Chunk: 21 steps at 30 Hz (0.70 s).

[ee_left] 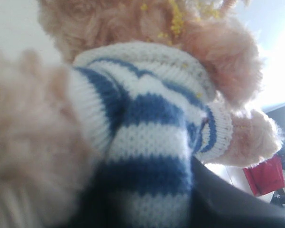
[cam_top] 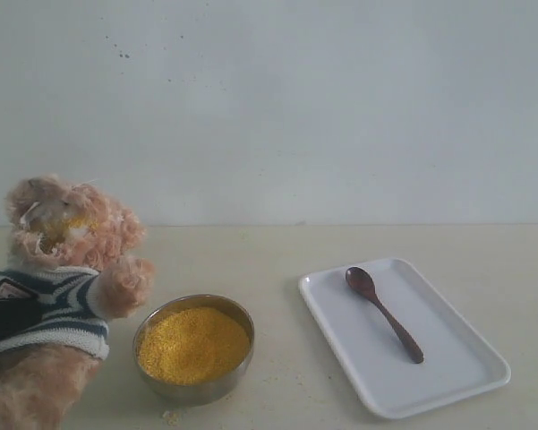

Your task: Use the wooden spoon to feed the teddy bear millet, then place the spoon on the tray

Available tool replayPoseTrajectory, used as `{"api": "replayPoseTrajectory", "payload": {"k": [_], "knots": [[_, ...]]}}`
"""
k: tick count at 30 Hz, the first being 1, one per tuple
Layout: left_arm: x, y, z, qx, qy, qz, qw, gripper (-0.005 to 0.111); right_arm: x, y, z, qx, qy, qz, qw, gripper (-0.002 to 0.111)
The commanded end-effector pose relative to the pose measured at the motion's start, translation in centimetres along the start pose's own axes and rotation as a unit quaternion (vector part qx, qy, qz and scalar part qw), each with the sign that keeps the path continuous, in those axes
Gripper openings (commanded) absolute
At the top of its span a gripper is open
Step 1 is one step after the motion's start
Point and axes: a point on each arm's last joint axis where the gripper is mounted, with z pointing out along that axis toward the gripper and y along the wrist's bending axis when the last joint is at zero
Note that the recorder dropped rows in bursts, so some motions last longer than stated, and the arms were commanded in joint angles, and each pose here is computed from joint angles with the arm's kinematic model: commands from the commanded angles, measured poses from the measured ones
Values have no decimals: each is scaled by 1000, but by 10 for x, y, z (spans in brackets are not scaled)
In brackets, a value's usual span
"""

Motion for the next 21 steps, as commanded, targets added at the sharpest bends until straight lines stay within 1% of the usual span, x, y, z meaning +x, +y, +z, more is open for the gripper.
{"api": "replayPoseTrajectory", "payload": {"k": [1, 7, 13, 15, 18, 19, 21], "knots": [[0, -3, 0, 17, -1, -3, 1000, 4, 1, 0, 0, 1, 2, 0, 1000, 0], [0, -3, 0, 17, 0, -3, 1000, 4, 0, -1, -1, 1, -2, 1, 1000, 0], [1, -3, 0, 15, 4, -1, 1000, 4, -13, -4, -19, -2, -53, 16, 998, 0], [2, -3, 0, 17, 11, -3, 1000, 4, -21, -7, -30, -1, -89, 25, 996, 0], [3, -3, 0, 17, 13, -2, 1000, 4, -31, -16, -47, 33, -141, 26, 989, 0], [3, -3, 0, 17, 13, -2, 1000, 4, -37, -21, -57, 56, -172, 24, 983, 0], [2, -3, 0, 17, 8, -5, 1000, 4, -40, -23, -70, 74, -195, 15, 978, 0]]}}
